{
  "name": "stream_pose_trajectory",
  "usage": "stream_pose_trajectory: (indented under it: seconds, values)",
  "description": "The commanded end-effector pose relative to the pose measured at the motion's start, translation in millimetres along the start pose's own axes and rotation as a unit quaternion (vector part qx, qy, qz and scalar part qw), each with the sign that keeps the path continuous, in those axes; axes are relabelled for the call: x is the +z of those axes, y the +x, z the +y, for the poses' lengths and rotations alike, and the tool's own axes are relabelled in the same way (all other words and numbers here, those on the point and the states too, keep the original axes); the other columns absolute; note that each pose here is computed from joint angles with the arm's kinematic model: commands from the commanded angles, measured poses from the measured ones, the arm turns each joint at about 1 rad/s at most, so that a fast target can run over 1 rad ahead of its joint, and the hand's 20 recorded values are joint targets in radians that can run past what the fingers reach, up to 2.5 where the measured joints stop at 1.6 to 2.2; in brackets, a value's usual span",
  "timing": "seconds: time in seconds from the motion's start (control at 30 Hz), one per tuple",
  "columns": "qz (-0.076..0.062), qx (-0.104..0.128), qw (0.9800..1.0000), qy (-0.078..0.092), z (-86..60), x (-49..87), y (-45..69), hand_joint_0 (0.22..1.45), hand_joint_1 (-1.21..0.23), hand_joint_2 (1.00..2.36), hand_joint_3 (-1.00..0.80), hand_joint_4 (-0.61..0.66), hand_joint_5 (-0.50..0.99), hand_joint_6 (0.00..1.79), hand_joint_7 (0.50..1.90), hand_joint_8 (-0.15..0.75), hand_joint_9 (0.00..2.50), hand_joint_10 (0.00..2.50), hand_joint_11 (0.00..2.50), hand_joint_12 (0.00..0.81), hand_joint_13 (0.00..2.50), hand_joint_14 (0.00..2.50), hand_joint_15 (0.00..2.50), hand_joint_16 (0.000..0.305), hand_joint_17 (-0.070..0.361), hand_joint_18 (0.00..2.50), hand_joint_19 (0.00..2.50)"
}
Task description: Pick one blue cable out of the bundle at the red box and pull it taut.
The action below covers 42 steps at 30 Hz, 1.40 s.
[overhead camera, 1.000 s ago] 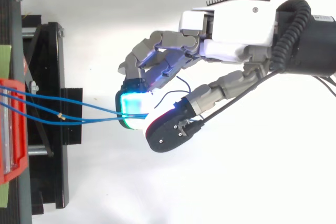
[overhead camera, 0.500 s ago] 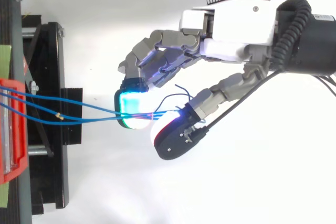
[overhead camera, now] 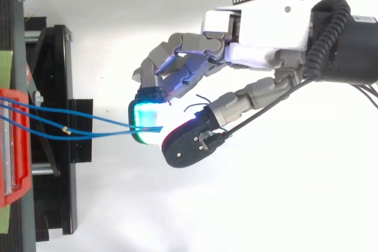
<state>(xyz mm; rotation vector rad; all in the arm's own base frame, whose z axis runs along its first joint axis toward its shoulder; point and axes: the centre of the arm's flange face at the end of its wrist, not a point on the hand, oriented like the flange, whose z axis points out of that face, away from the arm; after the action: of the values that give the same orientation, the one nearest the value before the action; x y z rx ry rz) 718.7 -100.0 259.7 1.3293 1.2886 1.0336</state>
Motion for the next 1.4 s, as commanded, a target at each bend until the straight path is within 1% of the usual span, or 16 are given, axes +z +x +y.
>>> stream_pose_trajectory:
  seconds: [0.0, 0.1, 0.17, 0.2, 0.27, 0.37, 0.4, 0.6, 0.7, 0.8, 0.87, 1.07, 1.17, 1.23, 1.37]
  values:
    - [-0.001, 0.001, 1.0000, -0.003, 3.4, 0.9, -1.1, 0.68, -0.80, 1.01, -0.30, 0.01, -0.20, 0.91, 0.98, 0.321, 0.76, 0.01, 0.70, 0.348, 0.37, 0.00, 0.13, 0.049, 0.111, 0.52, 0.28]
    - [-0.001, 0.000, 1.0000, -0.002, 2.2, 1.0, -1.0, 0.72, -0.87, 1.01, -0.33, 0.00, -0.20, 0.90, 0.96, 0.308, 0.74, 0.01, 0.70, 0.349, 0.37, 0.01, 0.13, 0.050, 0.112, 0.51, 0.25]
    - [-0.002, 0.001, 1.0000, -0.002, 3.2, 0.7, -1.2, 0.74, -0.89, 1.01, -0.37, -0.02, -0.20, 0.90, 0.95, 0.305, 0.74, 0.01, 0.69, 0.348, 0.36, 0.00, 0.12, 0.050, 0.112, 0.50, 0.24]
    - [-0.002, 0.000, 1.0000, -0.001, 1.4, 0.8, -1.2, 0.74, -0.89, 1.01, -0.38, -0.02, -0.20, 0.90, 0.95, 0.301, 0.73, 0.01, 0.69, 0.348, 0.36, 0.00, 0.12, 0.050, 0.112, 0.50, 0.25]
    - [-0.002, 0.001, 1.0000, -0.002, 3.2, 0.7, -1.2, 0.78, -0.90, 1.00, -0.44, -0.02, -0.21, 0.90, 0.99, 0.295, 0.72, 0.01, 0.68, 0.348, 0.36, 0.00, 0.11, 0.050, 0.112, 0.49, 0.24]
    - [-0.002, 0.001, 1.0000, -0.002, 3.2, 0.7, -1.2, 0.81, -0.91, 1.00, -0.50, -0.02, -0.21, 0.90, 1.01, 0.290, 0.71, 0.01, 0.67, 0.347, 0.35, 0.00, 0.11, 0.049, 0.111, 0.48, 0.23]
    - [-0.002, 0.000, 1.0000, -0.001, 1.4, 0.8, -1.2, 0.82, -0.90, 1.00, -0.50, -0.03, -0.21, 0.90, 1.00, 0.290, 0.71, 0.01, 0.67, 0.345, 0.35, 0.00, 0.11, 0.049, 0.111, 0.48, 0.24]
    - [-0.002, 0.000, 1.0000, -0.002, 2.2, 1.0, -1.2, 0.84, -0.89, 1.00, -0.50, -0.01, -0.22, 0.90, 0.99, 0.274, 0.68, 0.01, 0.65, 0.339, 0.34, 0.00, 0.10, 0.048, 0.108, 0.45, 0.22]
    - [-0.002, 0.000, 1.0000, -0.001, 2.0, 0.9, -1.2, 0.82, -0.88, 1.00, -0.50, 0.02, -0.22, 0.90, 0.94, 0.268, 0.66, 0.01, 0.65, 0.336, 0.33, 0.00, 0.10, 0.047, 0.107, 0.47, 0.19]
    - [-0.002, 0.000, 1.0000, -0.001, 2.0, 0.9, -1.2, 0.77, -0.92, 1.00, -0.50, 0.03, -0.23, 0.89, 0.92, 0.265, 0.64, 0.01, 0.64, 0.335, 0.33, 0.00, 0.09, 0.047, 0.107, 0.47, 0.18]
    - [-0.002, 0.000, 1.0000, -0.001, 2.0, 0.9, -1.2, 0.72, -0.94, 1.00, -0.50, 0.04, -0.23, 0.89, 0.92, 0.261, 0.61, 0.01, 0.63, 0.334, 0.32, 0.00, 0.08, 0.047, 0.107, 0.46, 0.18]
    - [-0.002, 0.000, 1.0000, 0.000, 1.3, 0.6, -1.2, 0.64, -0.96, 1.00, -0.50, 0.04, -0.23, 0.88, 0.91, 0.261, 0.59, 0.01, 0.62, 0.335, 0.30, 0.00, 0.10, 0.048, 0.107, 0.45, 0.21]
    - [-0.002, 0.000, 1.0000, -0.001, 2.0, 0.9, -1.2, 0.58, -0.93, 1.00, -0.50, 0.05, -0.23, 0.88, 0.90, 0.267, 0.60, 0.01, 0.62, 0.341, 0.30, 0.00, 0.10, 0.048, 0.109, 0.45, 0.22]
    - [-0.002, 0.000, 1.0000, -0.001, 2.0, 0.9, -1.2, 0.57, -0.92, 1.00, -0.50, 0.06, -0.22, 0.88, 0.90, 0.275, 0.61, 0.01, 0.62, 0.343, 0.31, 0.00, 0.11, 0.049, 0.110, 0.45, 0.24]
    - [-0.001, 0.000, 1.0000, -0.001, 2.1, 0.9, -0.1, 0.59, -0.87, 1.00, -0.50, 0.07, -0.22, 0.88, 0.92, 0.288, 0.66, 0.01, 0.62, 0.347, 0.33, 0.00, 0.11, 0.049, 0.110, 0.48, 0.26]
